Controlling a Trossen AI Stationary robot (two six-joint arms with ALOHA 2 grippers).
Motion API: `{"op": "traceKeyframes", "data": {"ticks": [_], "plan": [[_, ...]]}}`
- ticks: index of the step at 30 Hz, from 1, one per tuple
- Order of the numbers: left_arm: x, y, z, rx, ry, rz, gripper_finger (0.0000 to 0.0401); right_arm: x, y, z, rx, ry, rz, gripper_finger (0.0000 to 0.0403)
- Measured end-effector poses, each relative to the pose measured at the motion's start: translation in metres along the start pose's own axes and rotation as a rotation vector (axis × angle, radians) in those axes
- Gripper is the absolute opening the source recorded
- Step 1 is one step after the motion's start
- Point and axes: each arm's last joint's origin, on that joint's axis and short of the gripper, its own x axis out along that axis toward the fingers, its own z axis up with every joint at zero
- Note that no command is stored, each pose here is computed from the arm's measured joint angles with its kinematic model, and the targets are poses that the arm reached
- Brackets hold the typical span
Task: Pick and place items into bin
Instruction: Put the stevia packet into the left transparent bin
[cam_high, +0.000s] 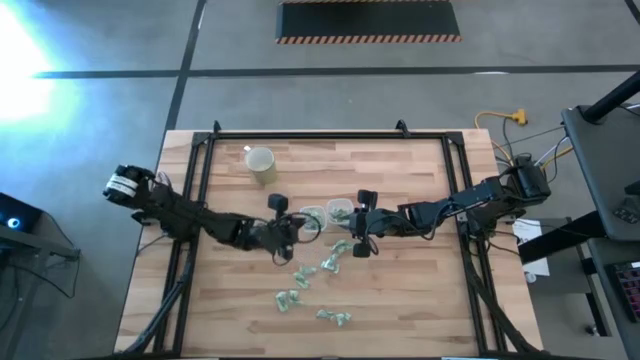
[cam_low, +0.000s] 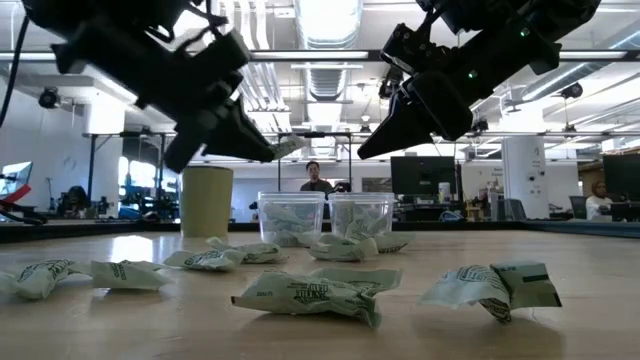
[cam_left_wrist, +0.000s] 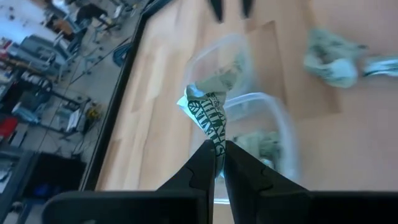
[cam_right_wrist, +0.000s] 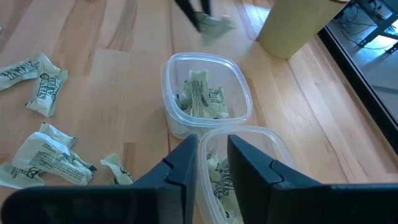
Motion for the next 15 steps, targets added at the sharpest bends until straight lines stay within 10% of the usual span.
{"op": "traceKeyframes", "data": {"ticks": [15], "plan": [[0.015, 0.018, -0.002, -0.064, -0.029, -0.067, 0.0012, 0.000, 0.000, 0.000, 0.000, 0.000, 0.000, 0.0079]]}}
